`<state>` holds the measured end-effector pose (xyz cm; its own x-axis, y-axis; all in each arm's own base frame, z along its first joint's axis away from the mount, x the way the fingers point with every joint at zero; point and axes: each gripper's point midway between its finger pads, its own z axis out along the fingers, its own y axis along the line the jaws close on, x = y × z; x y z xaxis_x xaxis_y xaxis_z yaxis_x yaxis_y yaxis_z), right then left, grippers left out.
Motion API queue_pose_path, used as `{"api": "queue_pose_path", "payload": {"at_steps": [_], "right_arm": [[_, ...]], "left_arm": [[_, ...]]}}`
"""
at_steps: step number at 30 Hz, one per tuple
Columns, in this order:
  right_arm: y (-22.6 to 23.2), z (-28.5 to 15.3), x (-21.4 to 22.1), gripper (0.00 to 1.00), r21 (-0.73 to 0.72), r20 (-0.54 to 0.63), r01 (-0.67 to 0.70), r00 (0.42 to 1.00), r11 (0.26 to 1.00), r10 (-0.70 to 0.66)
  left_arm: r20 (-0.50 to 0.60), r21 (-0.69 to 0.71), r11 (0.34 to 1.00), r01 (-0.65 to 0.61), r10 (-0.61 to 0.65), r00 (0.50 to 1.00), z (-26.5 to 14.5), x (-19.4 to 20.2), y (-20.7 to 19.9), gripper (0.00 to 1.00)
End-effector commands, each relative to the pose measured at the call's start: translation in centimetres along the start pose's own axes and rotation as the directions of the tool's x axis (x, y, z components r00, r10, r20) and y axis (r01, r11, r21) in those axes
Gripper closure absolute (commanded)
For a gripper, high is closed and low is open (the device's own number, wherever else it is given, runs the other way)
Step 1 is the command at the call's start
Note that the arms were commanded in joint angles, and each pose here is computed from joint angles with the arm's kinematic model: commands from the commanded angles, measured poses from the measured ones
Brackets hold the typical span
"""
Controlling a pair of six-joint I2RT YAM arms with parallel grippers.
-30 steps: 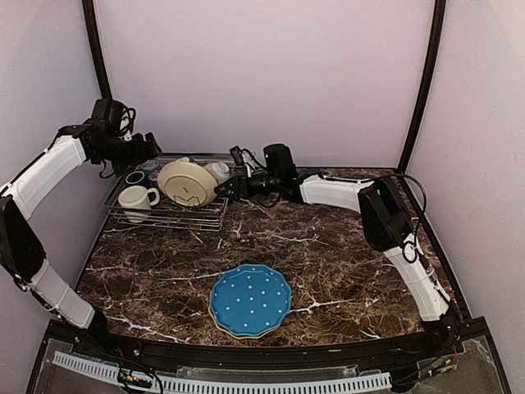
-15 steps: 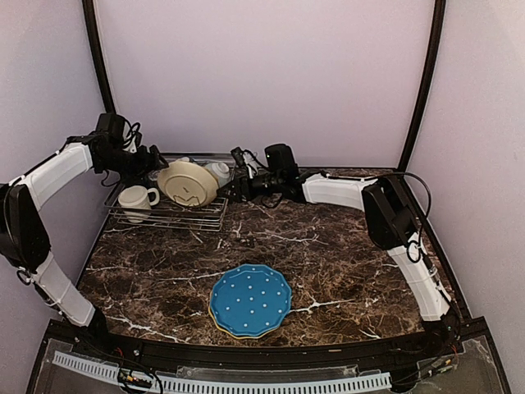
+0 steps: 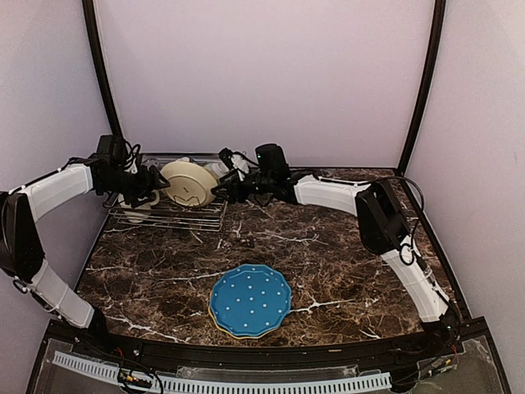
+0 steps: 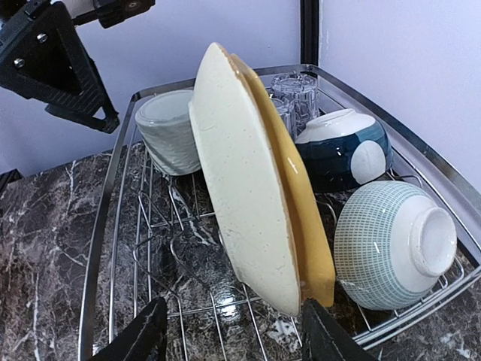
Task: Unload the mixed dishes from the dish rack
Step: Move the dish rack to the center of the board.
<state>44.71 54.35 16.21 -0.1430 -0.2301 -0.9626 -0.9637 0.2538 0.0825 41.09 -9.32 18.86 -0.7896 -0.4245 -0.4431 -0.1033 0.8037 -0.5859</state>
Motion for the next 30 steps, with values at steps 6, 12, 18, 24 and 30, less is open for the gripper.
{"api": "queue_pose_path", "payload": {"at_steps": [6, 12, 18, 24, 30], "right_arm": [[-1.0, 2.3, 0.7, 0.47, 0.033, 0.033, 0.113, 0.993, 0.993, -0.114], [1.0, 2.6, 0.6, 0.58, -0.051, 0.058, 0.151, 0.987, 0.987, -0.148], [3.6, 3.6, 0.5, 0.65, -0.13, 0.082, 0.175, 0.983, 0.976, -0.166], [6.9, 4.4, 0.6, 0.75, -0.187, 0.079, 0.179, 0.983, 0.966, -0.167], [7.7, 3.9, 0.0, 0.86, -0.201, 0.074, 0.062, 0.996, 0.978, -0.048]], "left_arm": [[0.002, -0.108, 0.992, 0.068, -0.068, 0.998, -4.1, 5.9, 3.2, 0.15], [0.013, -0.081, 0.983, 0.164, -0.163, 0.986, -4.0, 7.1, 3.6, 0.14], [0.009, -0.086, 0.971, 0.225, -0.225, 0.974, -3.1, 7.2, 4.0, 0.13], [0.046, -0.113, 0.929, 0.352, -0.349, 0.936, -2.3, 7.5, 5.3, 0.12], [0.05, -0.182, 0.878, 0.443, -0.442, 0.896, -1.6, 7.7, 6.5, 0.1]]}}
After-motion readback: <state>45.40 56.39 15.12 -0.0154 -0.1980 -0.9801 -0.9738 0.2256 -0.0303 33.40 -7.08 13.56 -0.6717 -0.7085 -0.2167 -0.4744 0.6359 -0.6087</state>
